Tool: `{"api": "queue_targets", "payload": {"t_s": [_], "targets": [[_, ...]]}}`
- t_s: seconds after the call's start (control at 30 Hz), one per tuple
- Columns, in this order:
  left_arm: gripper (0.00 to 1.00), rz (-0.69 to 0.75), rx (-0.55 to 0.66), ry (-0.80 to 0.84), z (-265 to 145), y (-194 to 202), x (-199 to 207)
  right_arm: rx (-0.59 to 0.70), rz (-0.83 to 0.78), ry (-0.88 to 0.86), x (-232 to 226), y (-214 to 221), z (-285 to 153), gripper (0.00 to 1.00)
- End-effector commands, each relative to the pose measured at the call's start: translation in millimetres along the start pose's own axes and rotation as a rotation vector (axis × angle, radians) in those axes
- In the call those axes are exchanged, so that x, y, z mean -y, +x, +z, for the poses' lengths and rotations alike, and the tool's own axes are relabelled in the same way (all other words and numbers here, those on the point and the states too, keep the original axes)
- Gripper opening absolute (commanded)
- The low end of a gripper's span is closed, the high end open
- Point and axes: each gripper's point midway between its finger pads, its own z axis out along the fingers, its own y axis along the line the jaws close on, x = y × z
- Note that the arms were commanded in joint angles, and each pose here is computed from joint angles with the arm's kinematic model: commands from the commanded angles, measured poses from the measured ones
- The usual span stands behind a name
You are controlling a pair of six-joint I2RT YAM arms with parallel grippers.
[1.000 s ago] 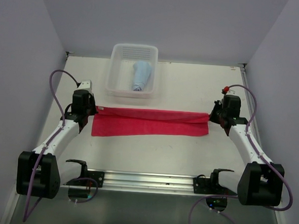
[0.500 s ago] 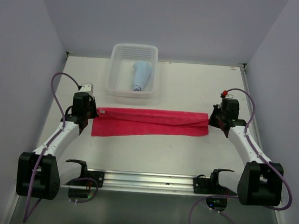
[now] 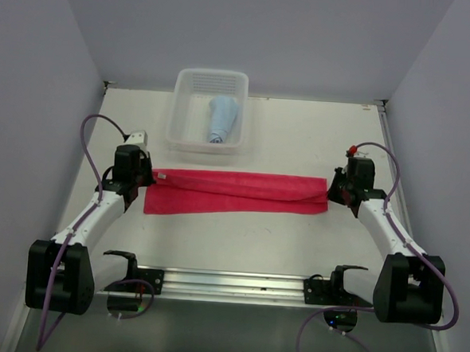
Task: Roll the towels
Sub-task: Fold the towel
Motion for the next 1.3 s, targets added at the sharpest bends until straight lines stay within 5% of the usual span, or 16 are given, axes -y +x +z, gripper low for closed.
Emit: {"api": "queue_targets", "payload": {"t_s": [0.0,0.4,0.7,0.83,1.27], "targets": [[0.00,-0.016,0.002,0.014,0,2,2,-0.016,0.009,0.004,2,5,-1,0.19],[0.00,0.018,0.011,0.031,-3,2,12,-0.045,0.039,-0.061,-11,8,-6,0.26],[0.00,0.027,0.013,0.020,-5,1,12,-0.096,0.026,-0.299,-65,-13,-8,0.31],[0.30,0.035,0.002,0.015,-6,2,13,-0.104,0.014,-0.289,-69,-14,-2,0.31],[0.49,-0.068,-0.023,-0.191,-6,-4,-20,-0.077,0.070,-0.165,-57,-36,16,0.33]]}}
